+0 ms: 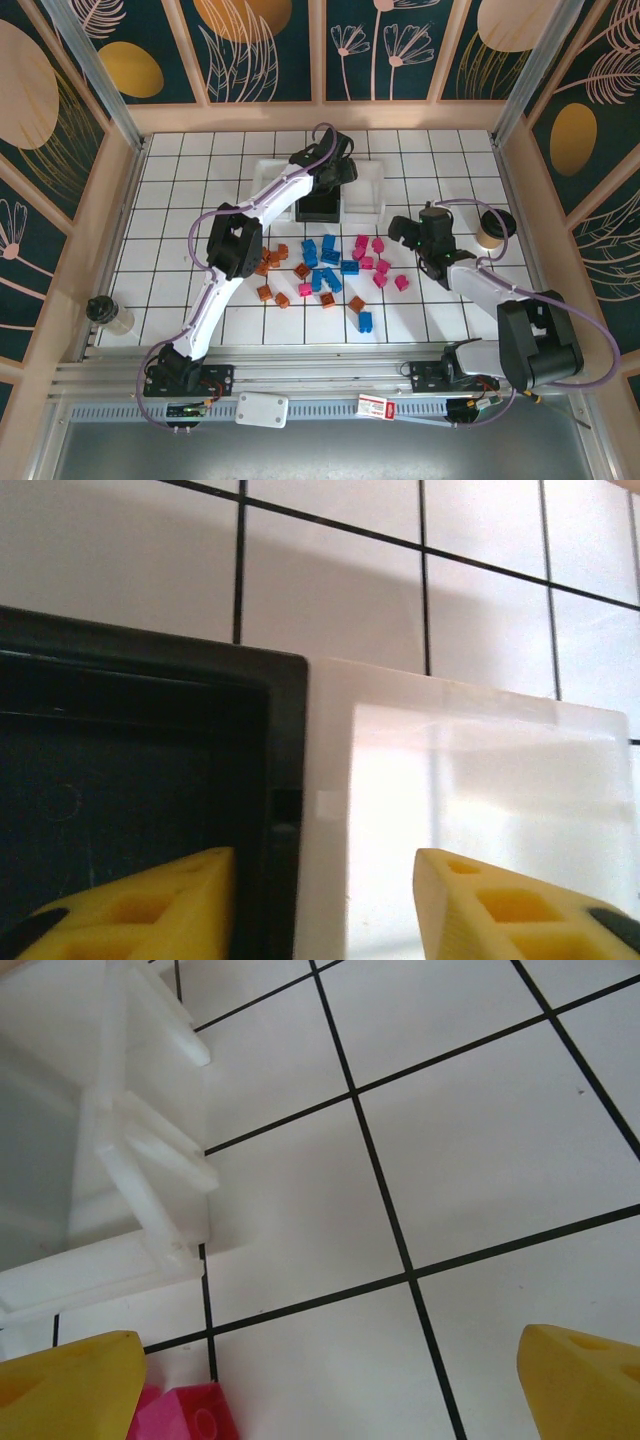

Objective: Sort the legos into containers by color
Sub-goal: Move the container to the top-center of the table, then pick up the lego from the center of the table.

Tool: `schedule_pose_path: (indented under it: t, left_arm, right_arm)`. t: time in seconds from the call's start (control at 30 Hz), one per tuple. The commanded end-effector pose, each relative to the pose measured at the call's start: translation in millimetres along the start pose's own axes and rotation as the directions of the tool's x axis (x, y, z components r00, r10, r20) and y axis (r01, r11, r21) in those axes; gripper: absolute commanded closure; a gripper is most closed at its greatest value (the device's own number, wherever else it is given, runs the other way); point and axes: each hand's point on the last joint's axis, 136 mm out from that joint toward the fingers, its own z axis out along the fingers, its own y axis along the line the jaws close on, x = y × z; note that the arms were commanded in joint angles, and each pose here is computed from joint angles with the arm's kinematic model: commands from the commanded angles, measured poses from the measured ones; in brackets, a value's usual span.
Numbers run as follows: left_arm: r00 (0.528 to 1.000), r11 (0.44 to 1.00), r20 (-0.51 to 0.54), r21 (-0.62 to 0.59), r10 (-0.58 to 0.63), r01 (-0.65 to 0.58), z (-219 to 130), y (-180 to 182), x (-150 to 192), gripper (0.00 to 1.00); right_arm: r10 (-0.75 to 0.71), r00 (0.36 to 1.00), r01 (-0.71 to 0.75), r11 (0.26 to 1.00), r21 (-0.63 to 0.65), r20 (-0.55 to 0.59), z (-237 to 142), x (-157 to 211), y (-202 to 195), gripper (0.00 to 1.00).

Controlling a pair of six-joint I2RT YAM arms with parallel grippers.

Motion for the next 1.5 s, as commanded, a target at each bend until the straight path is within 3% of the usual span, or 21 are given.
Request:
schedule_pose_path:
  t: [0.0,0.17,0.27,0.47,0.6,0.8,1.17,1.4,1.47]
  left_arm:
    - [0.995,0.987,0.100,0.157,0.015,-0.030,-64.2,-54.2,-34.2,0.41]
    - [0.981,0.960,0.181,0.252,0.075,-0.120,-130.7,-85.0,-40.7,0.26]
    - [0.971,0.936,0.224,0.316,0.088,-0.157,-171.5,-89.8,-30.6,0.02]
    - [0.956,0.892,0.285,0.409,0.076,-0.193,-232.4,-55.8,13.9,0.01]
    - [0.960,0.914,0.269,0.366,0.079,-0.177,-237.3,-5.3,54.2,0.01]
    - [0.957,0.923,0.285,0.353,0.050,-0.153,-250.0,45.6,92.0,0.01]
    - [0.964,0.948,0.260,0.289,0.054,-0.131,-255.0,80.5,114.6,0.01]
    - [0.963,0.956,0.265,0.265,0.052,-0.125,-256.9,89.3,117.3,0.01]
    - [0.963,0.959,0.263,0.255,0.054,-0.123,-256.8,91.7,117.8,0.01]
  right_arm:
    - [0.004,1.000,-0.004,1.000,-0.022,-0.008,-10.5,6.4,3.9,0.06]
    - [-0.021,0.999,0.017,0.996,-0.091,-0.041,-19.0,15.8,18.4,0.11]
    - [-0.048,0.996,0.040,0.993,-0.112,-0.069,-20.8,26.5,25.3,0.13]
    - [-0.115,0.985,0.088,0.976,-0.197,-0.130,-17.6,43.4,50.4,0.24]
    - [-0.151,0.976,0.124,0.977,-0.171,-0.158,-13.4,54.9,49.3,0.25]
    - [-0.180,0.967,0.151,0.975,-0.165,-0.181,2.8,60.3,52.0,0.34]
    - [-0.224,0.954,0.186,0.964,-0.190,-0.201,25.2,64.0,62.8,0.39]
    - [-0.237,0.945,0.192,0.960,-0.206,-0.224,35.8,69.3,65.0,0.51]
    - [-0.243,0.943,0.193,0.956,-0.222,-0.227,35.4,70.4,67.7,0.58]
